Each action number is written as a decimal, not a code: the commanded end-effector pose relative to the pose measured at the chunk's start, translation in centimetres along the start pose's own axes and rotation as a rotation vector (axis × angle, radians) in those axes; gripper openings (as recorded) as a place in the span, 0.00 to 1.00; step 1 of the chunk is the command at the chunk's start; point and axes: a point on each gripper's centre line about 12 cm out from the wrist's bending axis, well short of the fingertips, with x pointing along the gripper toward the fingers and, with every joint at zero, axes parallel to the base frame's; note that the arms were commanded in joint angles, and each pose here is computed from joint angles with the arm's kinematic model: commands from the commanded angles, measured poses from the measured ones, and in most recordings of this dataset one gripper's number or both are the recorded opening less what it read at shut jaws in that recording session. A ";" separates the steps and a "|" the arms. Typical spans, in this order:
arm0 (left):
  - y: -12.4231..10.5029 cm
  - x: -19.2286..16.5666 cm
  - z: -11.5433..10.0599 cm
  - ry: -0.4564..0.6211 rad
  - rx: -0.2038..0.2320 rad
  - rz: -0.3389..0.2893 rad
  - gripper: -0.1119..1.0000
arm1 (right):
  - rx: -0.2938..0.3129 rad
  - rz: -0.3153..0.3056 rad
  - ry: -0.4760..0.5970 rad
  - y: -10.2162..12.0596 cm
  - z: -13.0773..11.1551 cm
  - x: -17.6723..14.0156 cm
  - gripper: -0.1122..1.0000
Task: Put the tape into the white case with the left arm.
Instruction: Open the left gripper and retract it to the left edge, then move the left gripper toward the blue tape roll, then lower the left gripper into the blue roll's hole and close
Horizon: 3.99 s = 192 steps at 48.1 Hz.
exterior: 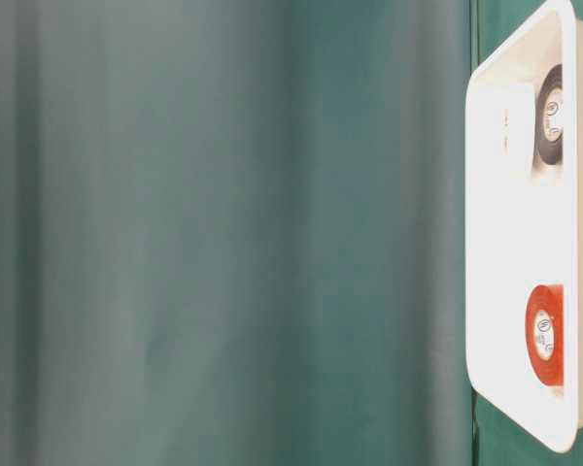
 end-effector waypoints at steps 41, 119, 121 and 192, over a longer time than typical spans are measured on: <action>-1.4 10.7 0.8 0.254 0.039 -0.054 0.99 | 0.003 -0.014 -0.014 -0.2 0.5 0.1 0.02; -2.2 25.7 -2.0 0.488 0.050 -0.068 0.99 | 0.003 -0.014 -0.017 -0.2 0.5 0.1 0.02; -2.2 25.9 -2.2 0.491 0.055 -0.069 0.99 | 0.003 -0.013 -0.017 -0.2 0.5 0.1 0.02; -3.1 24.7 0.1 0.483 0.075 -0.091 0.37 | 0.003 -0.013 -0.017 -0.2 0.5 0.1 0.02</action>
